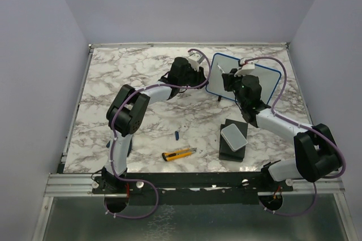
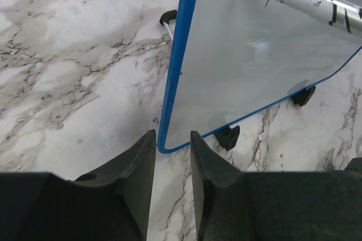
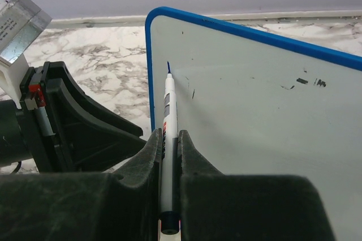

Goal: Write a sentence on the whiteboard

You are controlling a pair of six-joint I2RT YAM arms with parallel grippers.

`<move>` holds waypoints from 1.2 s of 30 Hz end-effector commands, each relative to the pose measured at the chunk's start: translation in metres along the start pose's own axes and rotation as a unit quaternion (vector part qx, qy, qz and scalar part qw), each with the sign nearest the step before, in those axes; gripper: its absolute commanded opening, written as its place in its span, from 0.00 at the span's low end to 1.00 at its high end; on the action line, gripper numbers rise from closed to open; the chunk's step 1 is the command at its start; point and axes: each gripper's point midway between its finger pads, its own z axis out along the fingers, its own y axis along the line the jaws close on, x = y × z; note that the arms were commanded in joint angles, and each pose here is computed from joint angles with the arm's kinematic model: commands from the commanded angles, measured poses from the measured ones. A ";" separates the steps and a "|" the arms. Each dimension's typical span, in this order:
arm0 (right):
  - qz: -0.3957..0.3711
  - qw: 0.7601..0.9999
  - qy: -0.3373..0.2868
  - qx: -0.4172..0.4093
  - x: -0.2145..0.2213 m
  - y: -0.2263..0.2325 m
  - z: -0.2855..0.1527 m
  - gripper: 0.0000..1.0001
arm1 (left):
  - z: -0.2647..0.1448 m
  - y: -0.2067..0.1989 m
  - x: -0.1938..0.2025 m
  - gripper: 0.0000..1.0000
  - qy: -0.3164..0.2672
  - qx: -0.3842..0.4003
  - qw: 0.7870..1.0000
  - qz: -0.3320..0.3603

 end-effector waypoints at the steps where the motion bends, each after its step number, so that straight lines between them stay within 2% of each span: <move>1: 0.000 1.000 0.010 0.005 0.012 -0.005 -0.002 0.00 | -0.002 0.000 -0.004 0.32 -0.001 -0.006 1.000 0.011; 15: -0.003 1.000 0.018 -0.004 0.017 -0.003 -0.005 0.00 | -0.004 -0.001 -0.007 0.32 -0.004 -0.008 1.000 0.012; 23: -0.007 0.999 -0.008 -0.041 -0.004 0.009 -0.017 0.00 | -0.004 -0.001 -0.006 0.32 -0.004 -0.009 1.000 0.012; 36: -0.010 1.000 -0.012 -0.003 -0.009 -0.002 -0.009 0.00 | -0.005 -0.001 -0.006 0.32 -0.004 -0.011 1.000 0.012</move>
